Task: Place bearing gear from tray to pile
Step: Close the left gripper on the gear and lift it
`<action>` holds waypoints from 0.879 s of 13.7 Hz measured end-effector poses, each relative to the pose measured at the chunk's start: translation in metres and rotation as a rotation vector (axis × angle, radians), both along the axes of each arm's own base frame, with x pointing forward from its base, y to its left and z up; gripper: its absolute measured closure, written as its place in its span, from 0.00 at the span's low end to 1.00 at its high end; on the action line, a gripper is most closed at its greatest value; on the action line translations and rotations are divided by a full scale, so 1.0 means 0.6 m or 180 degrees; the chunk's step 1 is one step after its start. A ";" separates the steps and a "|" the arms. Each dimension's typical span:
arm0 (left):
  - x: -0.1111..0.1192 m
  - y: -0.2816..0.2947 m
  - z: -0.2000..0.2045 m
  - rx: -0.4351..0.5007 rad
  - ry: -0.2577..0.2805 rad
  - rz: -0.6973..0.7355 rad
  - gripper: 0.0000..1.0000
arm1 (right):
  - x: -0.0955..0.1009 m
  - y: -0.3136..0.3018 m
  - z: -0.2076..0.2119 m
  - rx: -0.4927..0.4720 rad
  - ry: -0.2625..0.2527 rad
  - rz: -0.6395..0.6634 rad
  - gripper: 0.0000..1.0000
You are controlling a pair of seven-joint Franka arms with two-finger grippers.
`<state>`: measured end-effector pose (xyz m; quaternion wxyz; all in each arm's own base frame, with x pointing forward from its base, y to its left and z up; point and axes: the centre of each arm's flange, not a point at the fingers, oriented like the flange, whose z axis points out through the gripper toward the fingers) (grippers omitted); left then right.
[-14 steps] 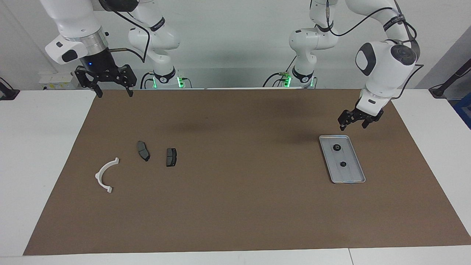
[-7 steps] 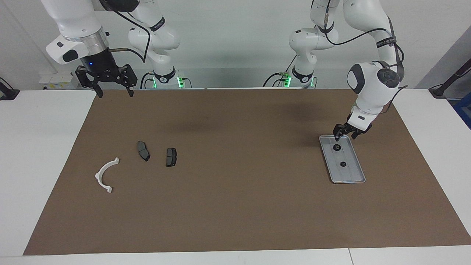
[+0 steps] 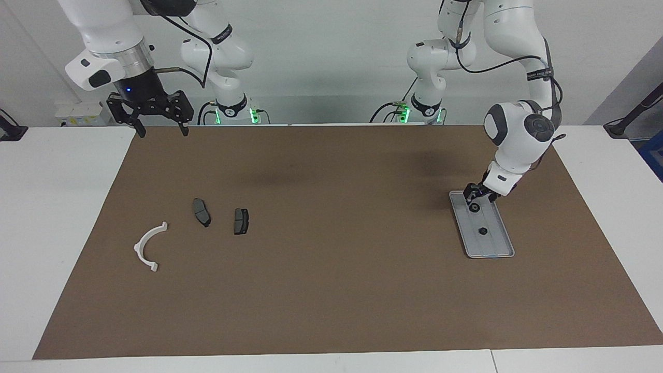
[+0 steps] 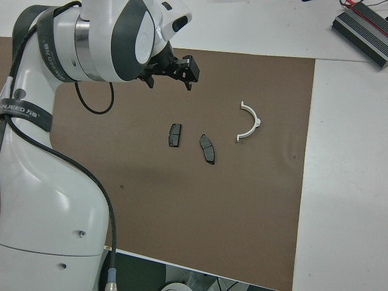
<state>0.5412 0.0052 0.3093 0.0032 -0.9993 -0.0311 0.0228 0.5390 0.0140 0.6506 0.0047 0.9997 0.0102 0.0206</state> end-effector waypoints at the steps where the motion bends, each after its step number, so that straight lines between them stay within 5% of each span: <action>1: 0.001 -0.001 -0.004 0.0000 -0.0010 0.0021 0.20 | 0.000 0.000 0.000 0.0000 -0.0003 0.0000 0.00; 12: 0.002 -0.003 -0.020 -0.0001 -0.0001 0.0054 0.30 | 0.006 0.006 0.005 0.0003 -0.0104 0.0021 0.00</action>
